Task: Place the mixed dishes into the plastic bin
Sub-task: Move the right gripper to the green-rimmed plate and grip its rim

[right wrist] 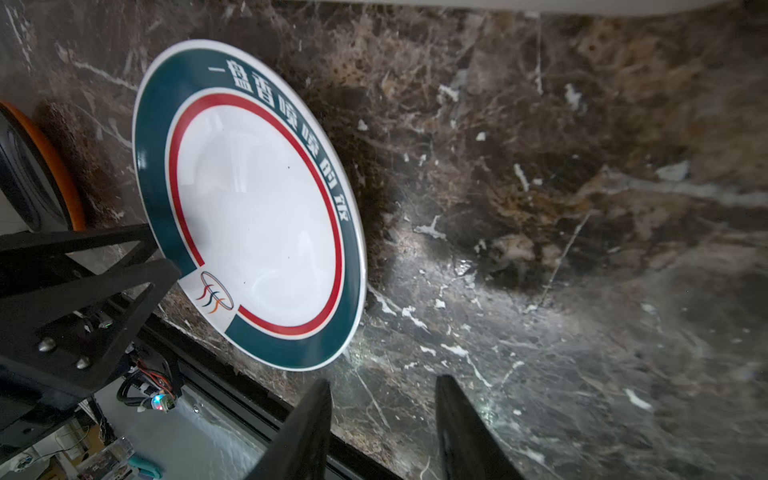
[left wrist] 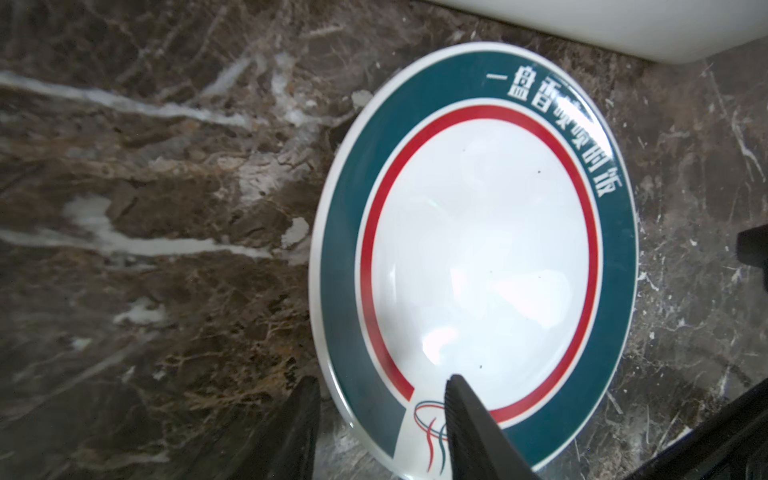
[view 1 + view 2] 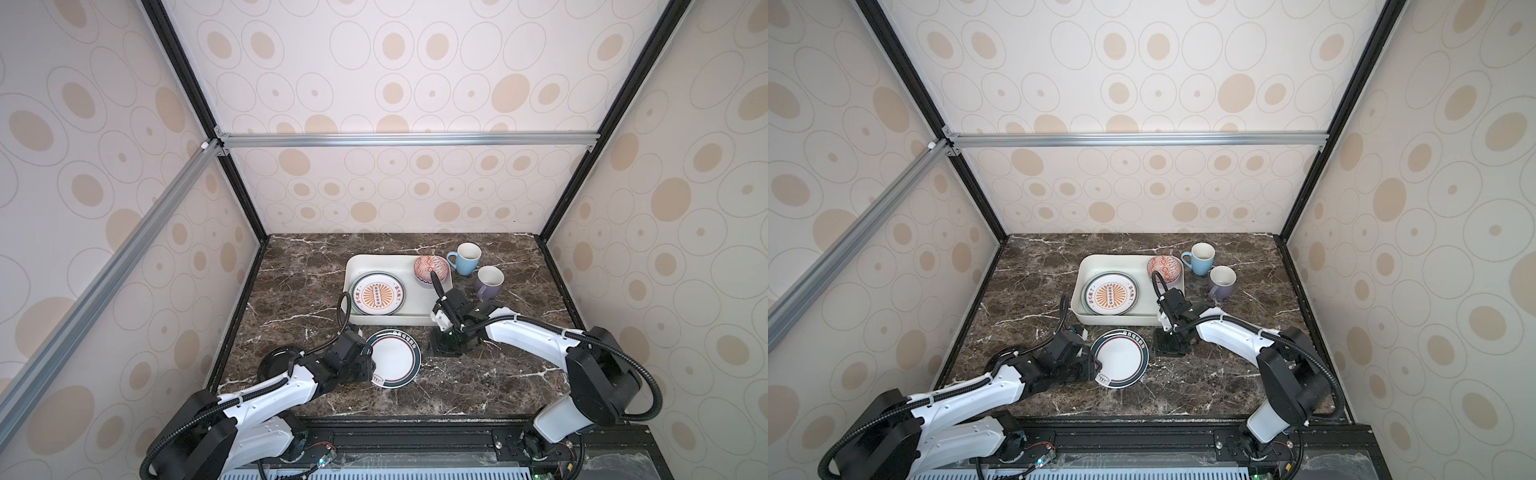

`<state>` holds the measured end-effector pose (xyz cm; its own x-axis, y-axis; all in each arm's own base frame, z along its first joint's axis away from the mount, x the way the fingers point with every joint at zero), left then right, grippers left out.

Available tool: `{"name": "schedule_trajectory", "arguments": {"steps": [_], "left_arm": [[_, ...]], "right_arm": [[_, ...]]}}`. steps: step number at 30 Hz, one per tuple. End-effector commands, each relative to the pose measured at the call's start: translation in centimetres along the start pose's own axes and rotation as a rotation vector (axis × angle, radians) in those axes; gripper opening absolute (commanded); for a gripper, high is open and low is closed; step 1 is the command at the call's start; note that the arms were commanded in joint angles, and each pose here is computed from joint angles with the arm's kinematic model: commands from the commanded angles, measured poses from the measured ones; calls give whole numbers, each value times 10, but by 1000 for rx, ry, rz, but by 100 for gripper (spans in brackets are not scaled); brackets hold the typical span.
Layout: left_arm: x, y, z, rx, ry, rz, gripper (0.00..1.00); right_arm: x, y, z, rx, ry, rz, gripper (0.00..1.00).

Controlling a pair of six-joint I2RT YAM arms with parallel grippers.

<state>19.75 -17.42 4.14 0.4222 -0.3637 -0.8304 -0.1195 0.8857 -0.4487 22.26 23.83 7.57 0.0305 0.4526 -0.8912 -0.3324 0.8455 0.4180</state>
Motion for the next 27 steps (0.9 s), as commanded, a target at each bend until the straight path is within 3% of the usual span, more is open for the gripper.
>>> {"name": "schedule_trajectory", "arguments": {"steps": [1,6,16,27], "left_arm": [[3,0,7,-18,-50,14,41],[9,-2,2,-9,-27,17,25],[20,4,-8,9,14,49,16],[33,-2,-13,17,48,45,13]], "right_arm": [[3,-2,2,8,-39,0,44],[23,-3,2,28,-20,46,44],[64,-8,6,104,18,145,43],[47,-7,-3,103,14,135,21]]}}
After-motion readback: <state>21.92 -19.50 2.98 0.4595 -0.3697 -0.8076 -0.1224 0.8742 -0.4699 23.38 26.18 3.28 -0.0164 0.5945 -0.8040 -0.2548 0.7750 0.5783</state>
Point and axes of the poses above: each gripper's point midway between its finger pads, its own x axis out along the fingers, its own y axis along the line the jaws close on, z = x × y, the point moved 1 cm from there along -x, back along the fingers, and after that the axes turned 12 degrees about -x, right-handed, at the moved point
